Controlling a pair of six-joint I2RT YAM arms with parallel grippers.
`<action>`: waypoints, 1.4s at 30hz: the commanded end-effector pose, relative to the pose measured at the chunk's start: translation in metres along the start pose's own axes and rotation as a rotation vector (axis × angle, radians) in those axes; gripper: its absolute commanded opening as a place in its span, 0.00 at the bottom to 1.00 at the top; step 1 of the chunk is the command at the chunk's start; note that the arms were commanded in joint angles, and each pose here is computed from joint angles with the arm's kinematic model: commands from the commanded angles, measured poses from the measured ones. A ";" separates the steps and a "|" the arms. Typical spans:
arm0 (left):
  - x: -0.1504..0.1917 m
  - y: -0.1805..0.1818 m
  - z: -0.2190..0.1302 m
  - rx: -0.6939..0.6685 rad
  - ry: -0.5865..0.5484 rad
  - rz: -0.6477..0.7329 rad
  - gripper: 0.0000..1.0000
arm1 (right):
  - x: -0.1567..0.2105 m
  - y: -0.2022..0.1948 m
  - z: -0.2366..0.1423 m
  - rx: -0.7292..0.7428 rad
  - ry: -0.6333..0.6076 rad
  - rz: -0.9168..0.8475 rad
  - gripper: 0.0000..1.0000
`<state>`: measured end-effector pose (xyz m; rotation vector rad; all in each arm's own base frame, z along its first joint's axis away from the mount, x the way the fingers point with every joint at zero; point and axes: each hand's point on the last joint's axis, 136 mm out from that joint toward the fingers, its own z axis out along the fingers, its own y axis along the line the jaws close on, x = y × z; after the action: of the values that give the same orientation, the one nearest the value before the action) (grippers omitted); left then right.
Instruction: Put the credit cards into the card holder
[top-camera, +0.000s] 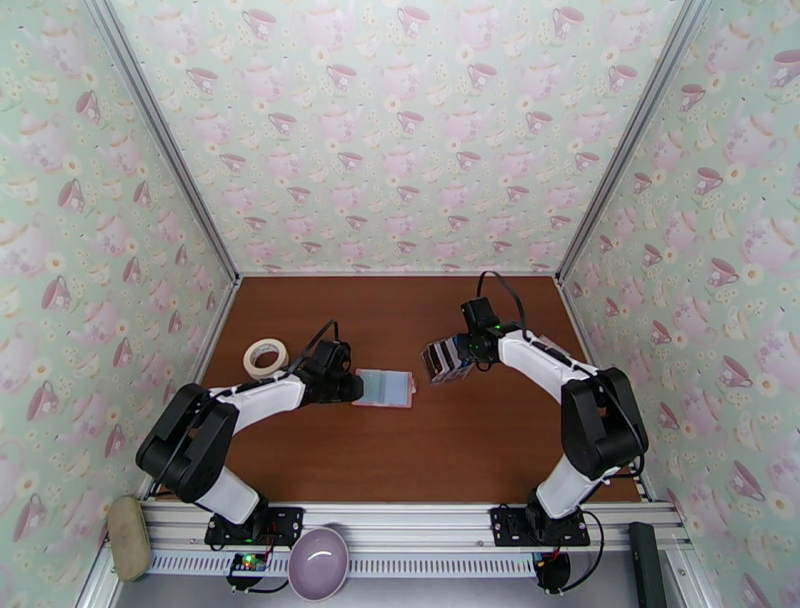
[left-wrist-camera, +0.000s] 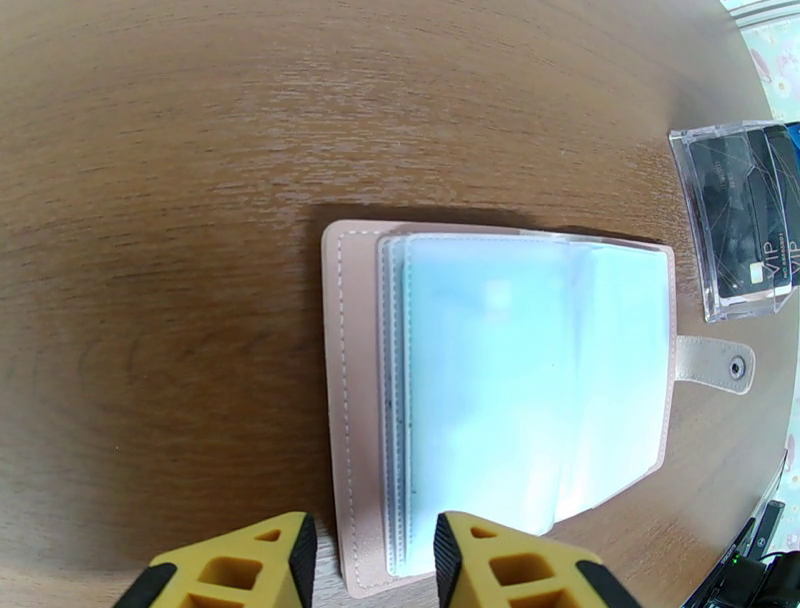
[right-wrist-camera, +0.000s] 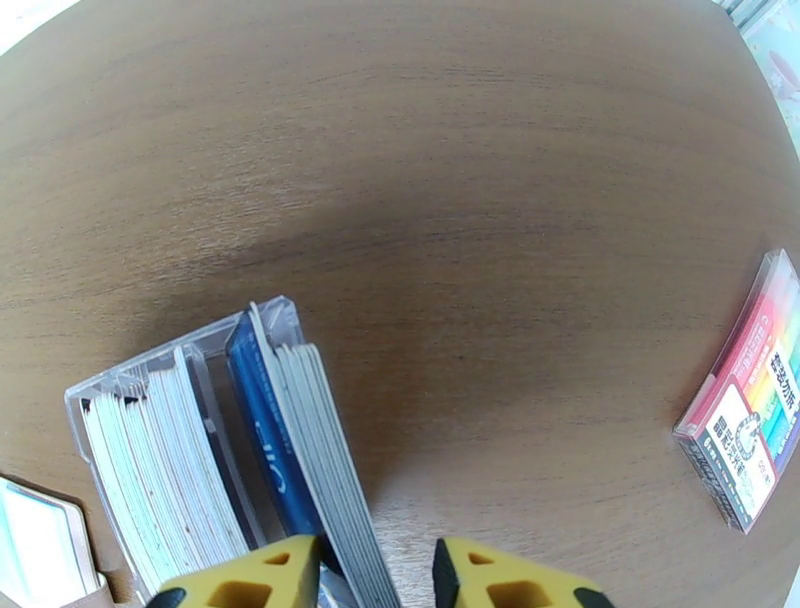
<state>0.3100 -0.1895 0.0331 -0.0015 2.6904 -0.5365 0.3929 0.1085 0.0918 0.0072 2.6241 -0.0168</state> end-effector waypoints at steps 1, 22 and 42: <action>-0.009 -0.006 0.000 0.026 -0.008 0.008 0.38 | -0.017 -0.008 -0.019 0.031 -0.049 0.002 0.34; -0.007 -0.005 0.000 0.024 -0.006 0.005 0.38 | -0.016 -0.003 -0.024 -0.007 -0.049 0.004 0.11; -0.010 -0.006 -0.002 0.030 -0.008 0.002 0.38 | -0.011 0.021 -0.051 -0.185 -0.060 0.031 0.04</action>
<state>0.3100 -0.1896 0.0334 -0.0043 2.6926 -0.5495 0.3852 0.1289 0.1433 -0.0236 2.5362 0.1952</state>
